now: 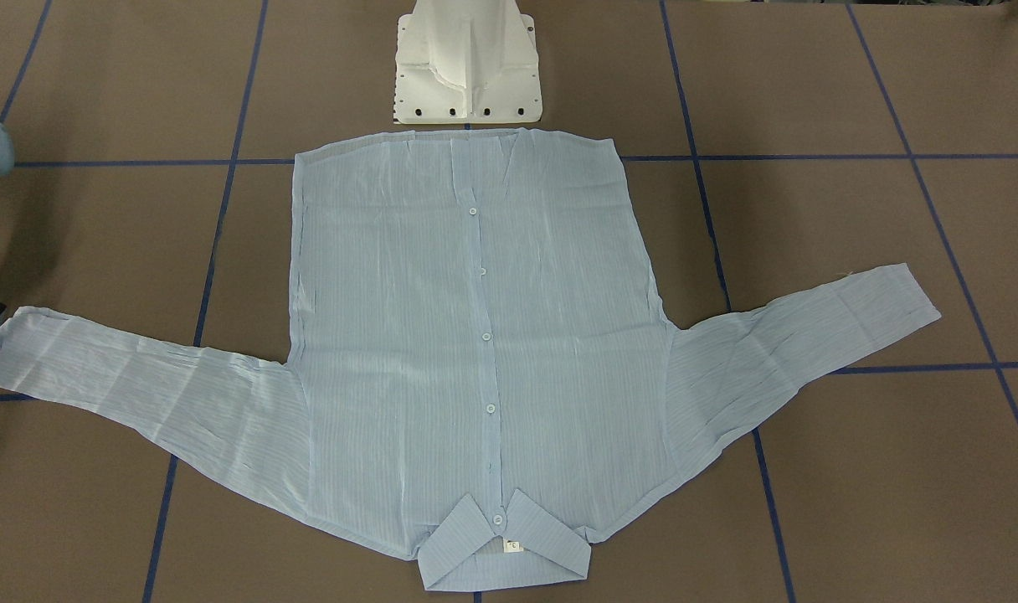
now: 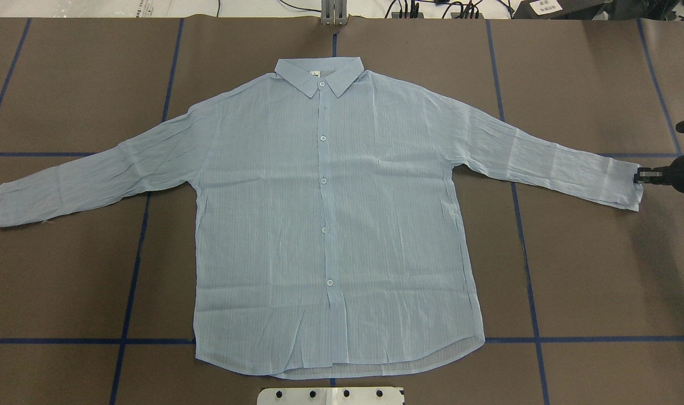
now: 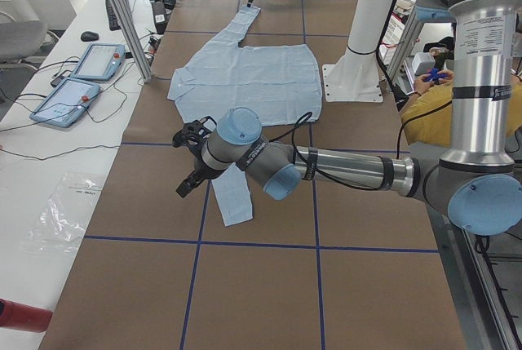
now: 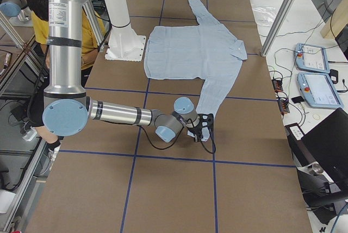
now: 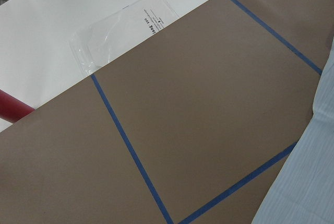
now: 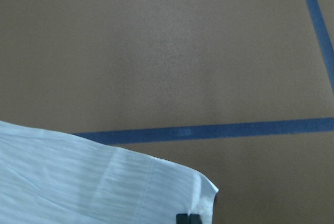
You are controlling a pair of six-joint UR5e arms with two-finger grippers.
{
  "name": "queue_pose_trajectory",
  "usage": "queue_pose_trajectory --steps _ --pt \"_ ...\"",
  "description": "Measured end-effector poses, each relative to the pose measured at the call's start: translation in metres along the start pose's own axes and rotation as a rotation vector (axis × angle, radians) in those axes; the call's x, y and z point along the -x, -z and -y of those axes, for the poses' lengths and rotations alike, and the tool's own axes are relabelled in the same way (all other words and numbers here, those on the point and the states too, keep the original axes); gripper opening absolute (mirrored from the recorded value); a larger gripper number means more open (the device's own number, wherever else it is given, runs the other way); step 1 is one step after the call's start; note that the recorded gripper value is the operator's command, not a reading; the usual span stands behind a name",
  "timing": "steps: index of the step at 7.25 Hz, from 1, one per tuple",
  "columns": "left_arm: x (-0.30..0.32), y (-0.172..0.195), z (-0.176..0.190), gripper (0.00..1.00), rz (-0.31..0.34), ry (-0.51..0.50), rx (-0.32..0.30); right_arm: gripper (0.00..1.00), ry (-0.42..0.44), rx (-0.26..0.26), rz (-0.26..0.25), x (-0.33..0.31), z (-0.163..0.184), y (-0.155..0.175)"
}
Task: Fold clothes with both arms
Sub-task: 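Grasp the sleeve cuff nearest the right gripper with the right gripper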
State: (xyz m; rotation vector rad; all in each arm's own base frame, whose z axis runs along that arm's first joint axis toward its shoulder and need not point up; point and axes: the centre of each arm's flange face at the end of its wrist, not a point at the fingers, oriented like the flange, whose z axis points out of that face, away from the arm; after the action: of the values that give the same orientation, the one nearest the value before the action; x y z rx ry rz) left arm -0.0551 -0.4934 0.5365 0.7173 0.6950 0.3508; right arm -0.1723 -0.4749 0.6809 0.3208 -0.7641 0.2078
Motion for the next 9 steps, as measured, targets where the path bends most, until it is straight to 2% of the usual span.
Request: queue_pose_trajectory --steps 2,3,4,6,7,9 --pt "-0.001 0.0 -0.001 1.0 -0.008 0.0 0.001 0.0 0.008 -0.02 0.029 0.016 0.009 0.014" --pt "-0.001 0.0 -0.002 1.0 -0.009 0.0 0.001 0.0 0.006 -0.042 0.043 0.041 0.026 0.037" --pt "-0.001 0.0 -0.002 1.0 -0.009 0.0 0.002 0.0 -0.004 -0.05 0.036 0.08 0.05 0.069" --pt "-0.001 0.0 -0.002 1.0 -0.009 0.0 0.001 0.0 -0.047 -0.046 -0.007 0.193 0.098 0.132" --pt "-0.001 0.0 -0.002 1.0 -0.009 0.0 0.001 0.0 -0.086 -0.05 -0.022 0.261 0.109 0.147" --pt "-0.001 0.0 -0.002 1.0 -0.009 0.003 0.002 0.0 -0.154 -0.082 -0.033 0.402 0.103 0.153"
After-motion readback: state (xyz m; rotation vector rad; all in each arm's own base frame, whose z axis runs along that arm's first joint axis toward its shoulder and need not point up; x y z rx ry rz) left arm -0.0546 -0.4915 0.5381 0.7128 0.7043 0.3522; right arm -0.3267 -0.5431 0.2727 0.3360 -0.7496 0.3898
